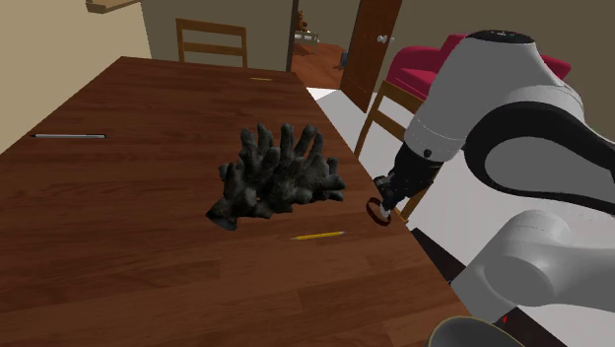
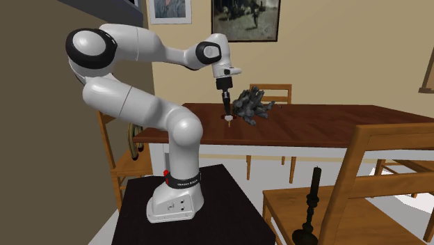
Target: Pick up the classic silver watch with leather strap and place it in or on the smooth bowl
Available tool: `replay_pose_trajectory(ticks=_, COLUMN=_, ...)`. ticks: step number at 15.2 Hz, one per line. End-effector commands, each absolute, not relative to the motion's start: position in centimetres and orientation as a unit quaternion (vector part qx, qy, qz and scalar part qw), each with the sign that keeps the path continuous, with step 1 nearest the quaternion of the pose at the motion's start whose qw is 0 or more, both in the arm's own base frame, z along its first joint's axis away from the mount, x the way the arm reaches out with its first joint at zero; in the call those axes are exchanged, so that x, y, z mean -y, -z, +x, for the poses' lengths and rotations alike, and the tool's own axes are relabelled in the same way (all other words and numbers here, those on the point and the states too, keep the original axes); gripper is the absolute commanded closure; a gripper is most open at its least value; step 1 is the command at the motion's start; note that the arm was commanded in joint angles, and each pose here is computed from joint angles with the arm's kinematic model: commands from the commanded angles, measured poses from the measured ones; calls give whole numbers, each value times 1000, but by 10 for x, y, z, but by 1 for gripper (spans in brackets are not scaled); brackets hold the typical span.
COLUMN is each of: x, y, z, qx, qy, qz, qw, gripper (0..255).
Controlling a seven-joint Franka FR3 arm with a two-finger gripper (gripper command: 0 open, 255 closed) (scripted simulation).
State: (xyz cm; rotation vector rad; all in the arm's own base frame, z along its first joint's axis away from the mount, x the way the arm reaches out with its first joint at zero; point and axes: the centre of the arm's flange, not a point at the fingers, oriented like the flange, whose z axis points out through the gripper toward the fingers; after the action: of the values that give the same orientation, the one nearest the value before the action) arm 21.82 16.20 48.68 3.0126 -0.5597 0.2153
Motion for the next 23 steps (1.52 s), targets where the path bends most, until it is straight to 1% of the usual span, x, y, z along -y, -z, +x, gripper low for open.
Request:
replay_pose_trajectory(ticks=1, x=-160, y=-496, z=218, qx=182, qy=-70, qz=980, qw=35, gripper=255)
replay_pose_trajectory(ticks=21, x=-160, y=-601, z=218, qx=182, qy=-70, qz=980, qw=35, gripper=255)
replay_pose_trajectory(ticks=23, x=-172, y=-603, z=195, qx=182, qy=-70, qz=980, qw=35, gripper=255)
